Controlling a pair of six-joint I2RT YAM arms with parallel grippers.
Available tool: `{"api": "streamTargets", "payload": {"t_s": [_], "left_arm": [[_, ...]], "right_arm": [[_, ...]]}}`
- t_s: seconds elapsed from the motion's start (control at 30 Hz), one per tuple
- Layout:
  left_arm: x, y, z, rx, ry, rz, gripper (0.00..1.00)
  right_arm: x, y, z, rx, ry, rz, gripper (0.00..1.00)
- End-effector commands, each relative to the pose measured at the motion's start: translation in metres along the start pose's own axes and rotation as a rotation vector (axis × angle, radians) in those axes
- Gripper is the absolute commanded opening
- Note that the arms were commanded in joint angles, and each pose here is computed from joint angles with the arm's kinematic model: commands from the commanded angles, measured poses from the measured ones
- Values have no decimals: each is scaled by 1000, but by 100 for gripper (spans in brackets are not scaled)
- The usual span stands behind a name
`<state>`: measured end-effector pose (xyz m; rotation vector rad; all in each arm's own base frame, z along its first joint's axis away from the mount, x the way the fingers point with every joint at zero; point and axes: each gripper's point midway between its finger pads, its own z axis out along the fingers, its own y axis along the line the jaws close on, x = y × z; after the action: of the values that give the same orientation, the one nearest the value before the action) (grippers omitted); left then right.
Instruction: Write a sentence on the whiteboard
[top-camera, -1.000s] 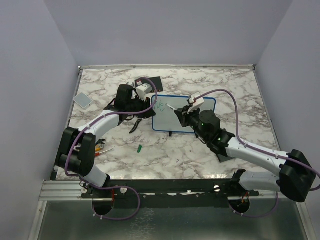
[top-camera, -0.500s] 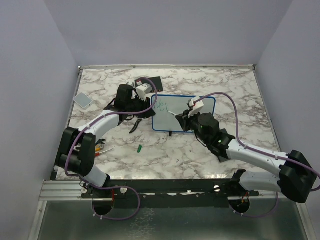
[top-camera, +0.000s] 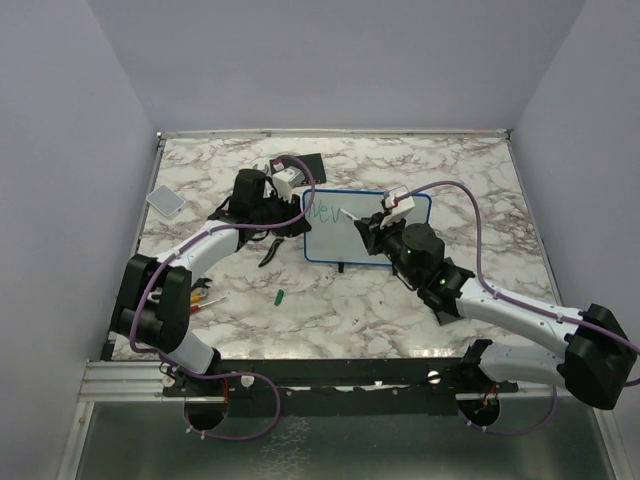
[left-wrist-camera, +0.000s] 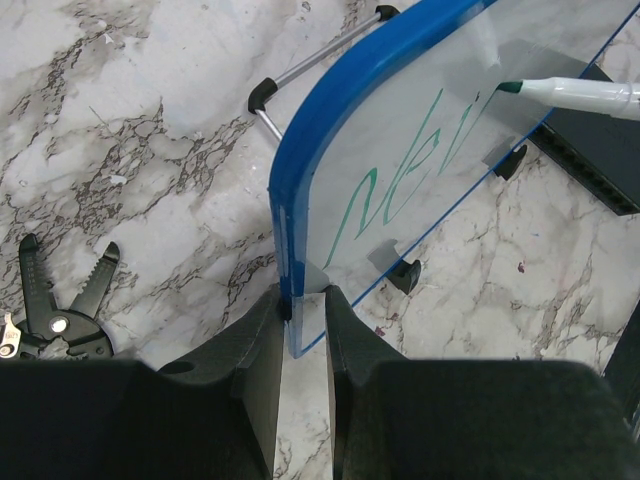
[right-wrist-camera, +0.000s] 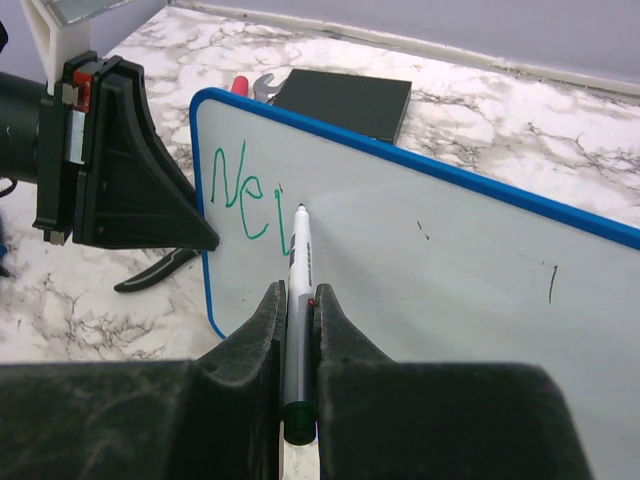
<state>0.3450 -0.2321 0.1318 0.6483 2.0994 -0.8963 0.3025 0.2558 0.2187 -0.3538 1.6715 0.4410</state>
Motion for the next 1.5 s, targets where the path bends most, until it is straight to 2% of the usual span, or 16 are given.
{"api": "streamTargets", "payload": {"t_s": [0.0, 0.97, 1.47], "left_arm": [[-9, -9, -2, 21, -13, 23, 21], [-9, -9, -3, 22, -15, 24, 21], [-9, -9, -2, 22, -13, 24, 21]], "right_arm": [[-29, -12, 1, 68, -80, -2, 1], [43, -18, -15, 71, 105, 21, 1], [4, -26, -10, 125, 2, 13, 1]]}}
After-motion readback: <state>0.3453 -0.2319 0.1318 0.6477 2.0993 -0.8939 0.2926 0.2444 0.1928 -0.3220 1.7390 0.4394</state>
